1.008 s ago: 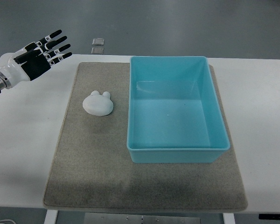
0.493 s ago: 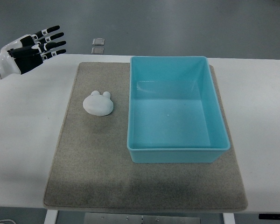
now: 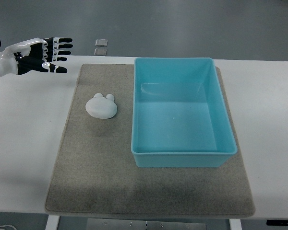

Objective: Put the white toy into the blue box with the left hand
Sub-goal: 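Move the left hand forward toward the white rabbit toy, then lower the left hand over the rabbit toy and close fingers around it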

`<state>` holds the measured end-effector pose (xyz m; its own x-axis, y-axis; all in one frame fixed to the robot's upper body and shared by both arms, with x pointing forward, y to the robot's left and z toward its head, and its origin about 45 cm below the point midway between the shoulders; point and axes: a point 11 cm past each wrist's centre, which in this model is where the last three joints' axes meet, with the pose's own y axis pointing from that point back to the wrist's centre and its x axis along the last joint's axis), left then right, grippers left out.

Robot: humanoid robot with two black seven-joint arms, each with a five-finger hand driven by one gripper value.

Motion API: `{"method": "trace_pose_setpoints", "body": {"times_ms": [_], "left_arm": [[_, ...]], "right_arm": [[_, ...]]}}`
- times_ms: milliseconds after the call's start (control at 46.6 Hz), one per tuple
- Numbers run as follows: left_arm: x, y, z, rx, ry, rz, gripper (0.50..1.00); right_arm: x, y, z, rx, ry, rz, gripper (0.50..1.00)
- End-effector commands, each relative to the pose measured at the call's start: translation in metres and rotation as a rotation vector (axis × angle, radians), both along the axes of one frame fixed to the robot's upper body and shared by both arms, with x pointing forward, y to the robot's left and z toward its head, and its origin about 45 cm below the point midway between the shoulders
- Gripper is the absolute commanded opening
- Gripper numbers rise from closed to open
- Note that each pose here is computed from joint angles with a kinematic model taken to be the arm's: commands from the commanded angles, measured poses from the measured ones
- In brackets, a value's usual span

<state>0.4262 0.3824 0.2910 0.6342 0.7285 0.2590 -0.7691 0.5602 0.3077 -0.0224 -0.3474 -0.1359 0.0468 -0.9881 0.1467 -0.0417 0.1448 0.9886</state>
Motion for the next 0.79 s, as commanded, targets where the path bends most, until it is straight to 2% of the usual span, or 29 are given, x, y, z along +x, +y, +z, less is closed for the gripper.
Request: {"method": "trace_pose_setpoints", "body": {"times_ms": [0,493,772], "left_arm": [[-0.001,-0.008,-0.004,0.057,-0.01,-0.029,0.994],[-0.022,-0.064,-0.009,0.331,-0.132,-0.262,0.992],[-0.027,-0.085,-0.015,0.447,-0.225,-0.318,0.992]], "right_arm": [[0.0,0.0,0.0,0.0,0.0,0.0,0.936],[0.0,0.0,0.0,-0.001,0.0,0.0,0.936],[0.0,0.0,0.0,-0.001,0.0,0.0,0.936]]}}
